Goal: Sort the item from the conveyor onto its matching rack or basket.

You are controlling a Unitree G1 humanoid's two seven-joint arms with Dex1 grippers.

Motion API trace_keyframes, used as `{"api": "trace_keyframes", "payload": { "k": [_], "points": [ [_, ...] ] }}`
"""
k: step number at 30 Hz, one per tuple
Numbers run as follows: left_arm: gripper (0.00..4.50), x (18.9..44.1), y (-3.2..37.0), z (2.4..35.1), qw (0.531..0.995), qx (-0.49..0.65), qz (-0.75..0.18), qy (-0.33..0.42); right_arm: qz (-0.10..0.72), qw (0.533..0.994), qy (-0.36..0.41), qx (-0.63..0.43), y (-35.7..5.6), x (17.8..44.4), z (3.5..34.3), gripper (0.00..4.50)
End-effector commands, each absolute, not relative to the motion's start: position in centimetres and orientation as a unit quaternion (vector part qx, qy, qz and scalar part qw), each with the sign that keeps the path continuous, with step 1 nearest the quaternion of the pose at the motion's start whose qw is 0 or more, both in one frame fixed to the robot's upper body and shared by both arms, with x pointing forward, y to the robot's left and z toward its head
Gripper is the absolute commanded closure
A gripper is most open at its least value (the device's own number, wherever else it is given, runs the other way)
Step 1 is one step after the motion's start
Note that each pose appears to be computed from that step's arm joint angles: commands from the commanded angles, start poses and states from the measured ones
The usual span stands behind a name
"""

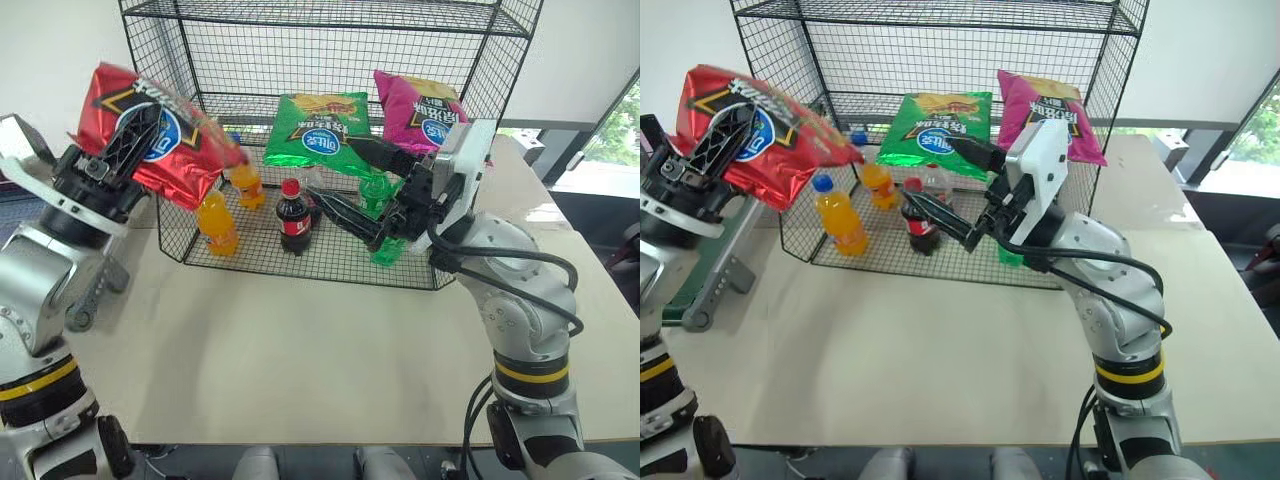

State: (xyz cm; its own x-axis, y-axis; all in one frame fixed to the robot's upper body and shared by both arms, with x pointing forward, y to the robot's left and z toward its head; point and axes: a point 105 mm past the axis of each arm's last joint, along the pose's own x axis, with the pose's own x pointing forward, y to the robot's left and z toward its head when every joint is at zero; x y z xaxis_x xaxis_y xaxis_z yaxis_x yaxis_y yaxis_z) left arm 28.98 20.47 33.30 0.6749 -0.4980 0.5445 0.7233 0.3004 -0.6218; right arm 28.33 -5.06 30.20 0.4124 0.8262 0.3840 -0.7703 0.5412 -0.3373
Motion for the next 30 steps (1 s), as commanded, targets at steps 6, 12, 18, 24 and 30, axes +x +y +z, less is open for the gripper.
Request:
{"api": "trace_keyframes", "payload": {
  "k": [6, 12, 18, 24, 30],
  "points": [
    [4.41, 33.0, 21.2, 36.8, 0.764, -0.487, -0.384, -0.178, 0.428, 0.848, -0.304, -0.069, -6.0, 27.4, 32.0, 0.0],
    [4.41, 36.8, 20.2, 33.5, 0.747, -0.54, -0.361, -0.14, 0.398, 0.856, -0.321, -0.076, -6.4, 27.5, 32.7, 0.0],
    [4.41, 38.5, 19.8, 31.0, 0.729, -0.591, -0.325, -0.119, 0.386, 0.86, -0.324, -0.076, -6.3, 27.6, 32.7, 0.0],
    [4.41, 38.7, 20.9, 29.6, 0.726, -0.619, -0.276, -0.121, 0.382, 0.863, -0.322, -0.073, -6.3, 27.5, 32.5, 0.0],
    [4.41, 38.5, 22.8, 29.9, 0.71, -0.655, -0.216, -0.142, 0.383, 0.865, -0.318, -0.072, -6.3, 27.6, 32.2, 0.0]
  ]
}}
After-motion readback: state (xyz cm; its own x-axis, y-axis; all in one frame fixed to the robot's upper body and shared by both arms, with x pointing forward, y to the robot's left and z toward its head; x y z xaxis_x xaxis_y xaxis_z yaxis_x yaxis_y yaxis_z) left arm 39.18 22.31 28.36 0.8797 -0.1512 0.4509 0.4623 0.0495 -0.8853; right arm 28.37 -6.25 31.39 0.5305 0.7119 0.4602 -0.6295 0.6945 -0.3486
